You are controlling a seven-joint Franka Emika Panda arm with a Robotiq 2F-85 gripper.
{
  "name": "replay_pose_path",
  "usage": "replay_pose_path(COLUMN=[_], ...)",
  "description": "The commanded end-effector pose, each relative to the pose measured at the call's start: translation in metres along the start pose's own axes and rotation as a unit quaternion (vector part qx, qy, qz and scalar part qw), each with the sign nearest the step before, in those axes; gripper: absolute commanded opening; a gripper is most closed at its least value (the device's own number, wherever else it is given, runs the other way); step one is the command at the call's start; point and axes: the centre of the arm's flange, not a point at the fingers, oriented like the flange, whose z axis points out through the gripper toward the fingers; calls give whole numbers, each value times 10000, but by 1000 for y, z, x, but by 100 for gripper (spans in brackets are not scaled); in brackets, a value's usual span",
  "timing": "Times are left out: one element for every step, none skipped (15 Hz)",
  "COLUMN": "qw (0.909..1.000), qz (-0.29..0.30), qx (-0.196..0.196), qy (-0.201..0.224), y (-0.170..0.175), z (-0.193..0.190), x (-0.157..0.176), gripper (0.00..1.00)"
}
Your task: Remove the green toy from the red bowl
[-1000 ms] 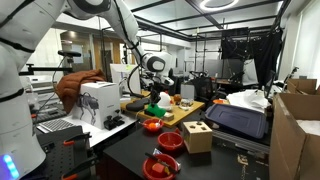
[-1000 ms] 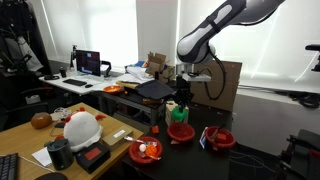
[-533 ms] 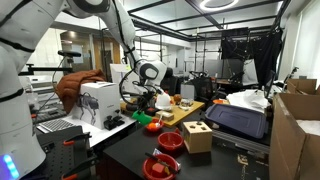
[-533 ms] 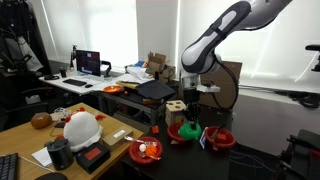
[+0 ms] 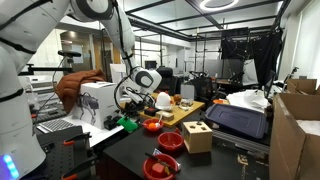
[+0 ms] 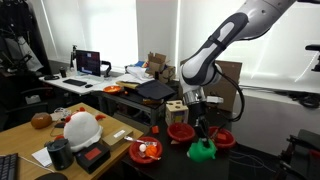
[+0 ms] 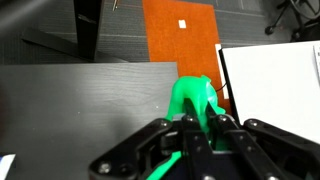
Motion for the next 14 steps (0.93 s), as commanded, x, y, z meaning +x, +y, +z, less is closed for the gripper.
replay_pose_path(qw=[9968, 9953, 9927, 9900, 9871, 9821, 9821, 9813, 9808, 9806, 9804, 9798, 9808, 9824], qz=[-559, -680, -839, -962, -1072, -1117, -1076, -1039, -1021, -992, -983, -975, -906, -855], qx=[341, 388, 498, 598, 704, 1031, 1026, 1068, 1085, 1103, 1106, 1133, 1144, 1104], qy=[-466, -571, -706, -837, -957, -1116, -1156, -1219, -1256, -1279, -1301, -1329, -1292, -1244], y=[-11, -14, -15, -15, -14, -12, -9, -6, -3, -1, 1, 2, 3, 4], z=[8, 10, 11, 12, 14, 16, 23, 30, 38, 44, 52, 60, 69, 76], x=[-11, -12, -15, -17, -19, -18, -16, -13, -10, -8, -4, 0, 5, 9], gripper=[3, 3, 3, 3, 3, 3, 3, 3, 3, 3, 3, 3, 3, 3])
